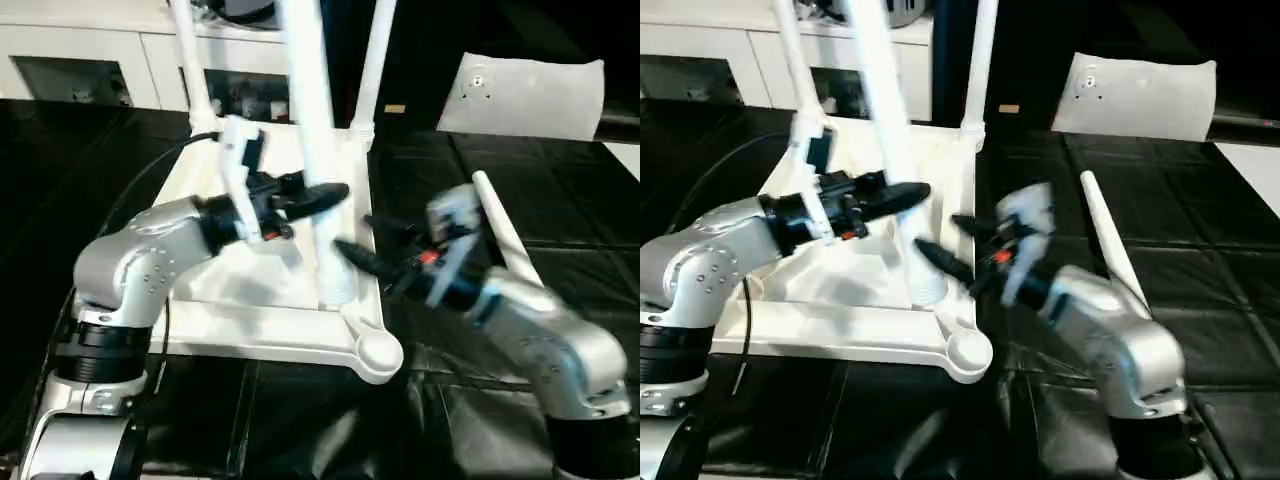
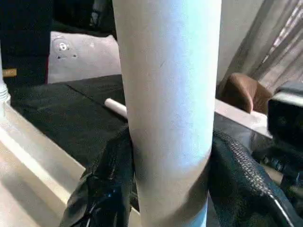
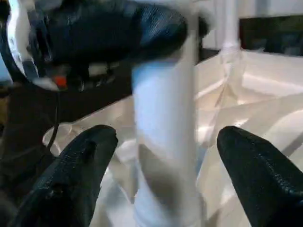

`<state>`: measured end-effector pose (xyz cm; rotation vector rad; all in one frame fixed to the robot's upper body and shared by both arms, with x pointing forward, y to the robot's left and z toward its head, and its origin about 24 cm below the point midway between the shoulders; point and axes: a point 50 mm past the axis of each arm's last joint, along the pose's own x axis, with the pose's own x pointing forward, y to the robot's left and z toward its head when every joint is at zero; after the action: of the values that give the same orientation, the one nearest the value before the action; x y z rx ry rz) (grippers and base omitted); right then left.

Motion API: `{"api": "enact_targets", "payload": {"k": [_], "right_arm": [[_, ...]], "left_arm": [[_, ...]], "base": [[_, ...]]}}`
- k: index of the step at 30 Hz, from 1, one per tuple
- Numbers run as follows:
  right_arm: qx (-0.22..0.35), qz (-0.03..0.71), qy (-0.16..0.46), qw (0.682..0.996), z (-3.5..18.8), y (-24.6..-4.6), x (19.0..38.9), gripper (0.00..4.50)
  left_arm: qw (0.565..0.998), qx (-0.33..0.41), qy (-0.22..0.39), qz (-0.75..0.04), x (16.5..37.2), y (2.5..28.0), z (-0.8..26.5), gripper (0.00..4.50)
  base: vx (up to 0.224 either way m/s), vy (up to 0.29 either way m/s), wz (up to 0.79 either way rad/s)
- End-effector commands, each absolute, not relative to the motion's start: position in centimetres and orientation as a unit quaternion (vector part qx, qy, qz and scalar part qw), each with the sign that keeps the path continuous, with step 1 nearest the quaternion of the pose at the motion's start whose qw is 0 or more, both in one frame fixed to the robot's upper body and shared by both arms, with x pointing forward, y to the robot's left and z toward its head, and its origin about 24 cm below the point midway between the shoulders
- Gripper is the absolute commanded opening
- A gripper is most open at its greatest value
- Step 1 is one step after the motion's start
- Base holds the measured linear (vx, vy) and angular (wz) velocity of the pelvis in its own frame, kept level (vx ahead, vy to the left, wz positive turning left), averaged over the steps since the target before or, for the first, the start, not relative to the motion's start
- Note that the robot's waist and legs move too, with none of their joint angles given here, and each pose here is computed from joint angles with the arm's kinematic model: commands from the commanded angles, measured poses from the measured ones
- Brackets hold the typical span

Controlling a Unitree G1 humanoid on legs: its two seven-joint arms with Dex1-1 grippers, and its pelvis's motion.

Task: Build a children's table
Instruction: Pick table leg

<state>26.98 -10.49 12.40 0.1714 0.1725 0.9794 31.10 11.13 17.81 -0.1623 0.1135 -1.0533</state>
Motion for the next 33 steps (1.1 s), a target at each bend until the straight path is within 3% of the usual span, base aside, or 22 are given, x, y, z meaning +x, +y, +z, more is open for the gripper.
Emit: {"api": "enact_targets", "payload": {"k": [1,8,14,18,19,33], "right_arm": [[0.068,0.462,0.105,0.878,12.0,-10.4,27.2,3.89],[0.074,0.483,0.112,0.865,12.0,-10.4,27.5,3.89],[0.079,0.55,0.129,0.821,12.3,-11.0,27.3,3.89],[0.075,0.561,0.137,0.813,12.2,-11.0,27.5,3.89],[0.076,0.561,0.138,0.812,12.1,-11.0,27.6,3.62],[0.076,0.587,0.153,0.791,11.8,-10.8,27.9,2.57]], "left_arm": [[0.856,-0.05,0.04,-0.512,30.9,10.6,18.9,1.9],[0.841,-0.027,0.046,-0.538,30.6,10.5,19.1,1.9],[0.81,0.004,0.051,-0.584,30.2,10.2,19.4,1.9],[0.802,0.012,0.053,-0.595,30.1,9.9,19.4,1.9],[0.801,0.013,0.053,-0.597,30.1,9.9,19.4,1.9],[0.779,0.024,0.053,-0.624,29.8,9.4,19.7,1.9]], "base": [[0.0,0.0,0.0],[0.0,0.0,0.0],[0.0,0.0,0.0],[0.0,0.0,0.0],[0.0,0.0,0.0],[0.0,0.0,0.0]]}}
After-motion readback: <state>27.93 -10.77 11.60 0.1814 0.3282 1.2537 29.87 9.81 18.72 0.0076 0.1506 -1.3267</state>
